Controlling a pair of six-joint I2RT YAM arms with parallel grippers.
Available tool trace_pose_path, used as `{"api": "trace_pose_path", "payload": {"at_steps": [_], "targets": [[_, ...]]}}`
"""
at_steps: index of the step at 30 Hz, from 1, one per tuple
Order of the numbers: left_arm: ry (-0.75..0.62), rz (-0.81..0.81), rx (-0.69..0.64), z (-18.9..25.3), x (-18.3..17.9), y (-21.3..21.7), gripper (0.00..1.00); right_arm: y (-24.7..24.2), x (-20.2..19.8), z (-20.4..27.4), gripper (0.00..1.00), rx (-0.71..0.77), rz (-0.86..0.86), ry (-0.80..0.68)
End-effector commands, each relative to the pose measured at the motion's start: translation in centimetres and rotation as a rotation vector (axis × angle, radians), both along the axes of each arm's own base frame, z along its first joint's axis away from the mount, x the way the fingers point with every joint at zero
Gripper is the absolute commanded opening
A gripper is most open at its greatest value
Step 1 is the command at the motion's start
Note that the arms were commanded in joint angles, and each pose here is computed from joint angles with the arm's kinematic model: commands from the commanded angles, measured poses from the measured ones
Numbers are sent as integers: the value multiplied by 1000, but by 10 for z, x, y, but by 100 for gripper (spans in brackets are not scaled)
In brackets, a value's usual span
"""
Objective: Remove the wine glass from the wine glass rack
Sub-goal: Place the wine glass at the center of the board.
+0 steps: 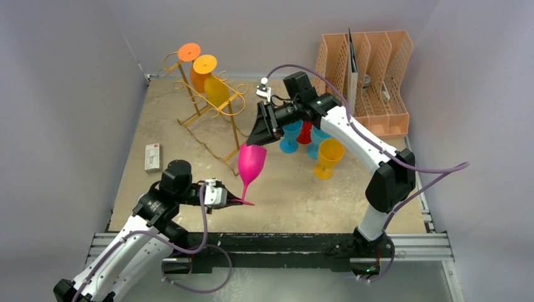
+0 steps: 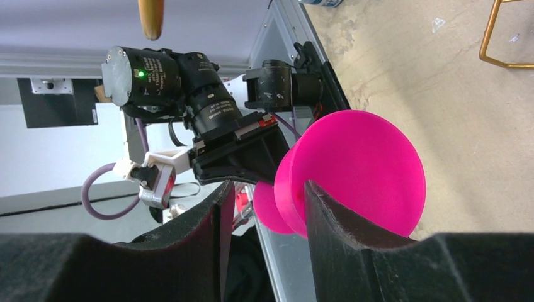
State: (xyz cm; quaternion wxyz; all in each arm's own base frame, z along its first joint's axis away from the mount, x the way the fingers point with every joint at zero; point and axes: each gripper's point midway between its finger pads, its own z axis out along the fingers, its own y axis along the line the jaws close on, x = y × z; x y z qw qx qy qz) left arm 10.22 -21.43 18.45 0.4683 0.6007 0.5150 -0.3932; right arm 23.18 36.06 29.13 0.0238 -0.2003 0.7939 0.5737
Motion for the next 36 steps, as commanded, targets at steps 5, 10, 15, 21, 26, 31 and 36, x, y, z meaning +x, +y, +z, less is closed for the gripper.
{"api": "trace_pose_path", "payload": {"at_steps": [5,10,15,21,26,31,36], "targets": [[-50,-16,-29,10,3,-3,0,-3,-22,19,46,45,92,-2],[-51,-9,-30,12,4,-3,0,-3,-41,20,43,54,176,4],[-52,-6,-29,12,4,-2,0,-4,-52,17,41,13,221,7],[-57,2,-27,12,5,-2,0,-5,-55,15,32,-5,228,-13],[-62,11,-25,12,6,-1,0,-5,-56,18,18,10,234,-21],[-63,14,-26,13,6,-1,0,-5,-56,18,5,13,222,-49],[-64,13,-28,14,6,-1,0,-5,-54,20,0,13,208,-70]]}}
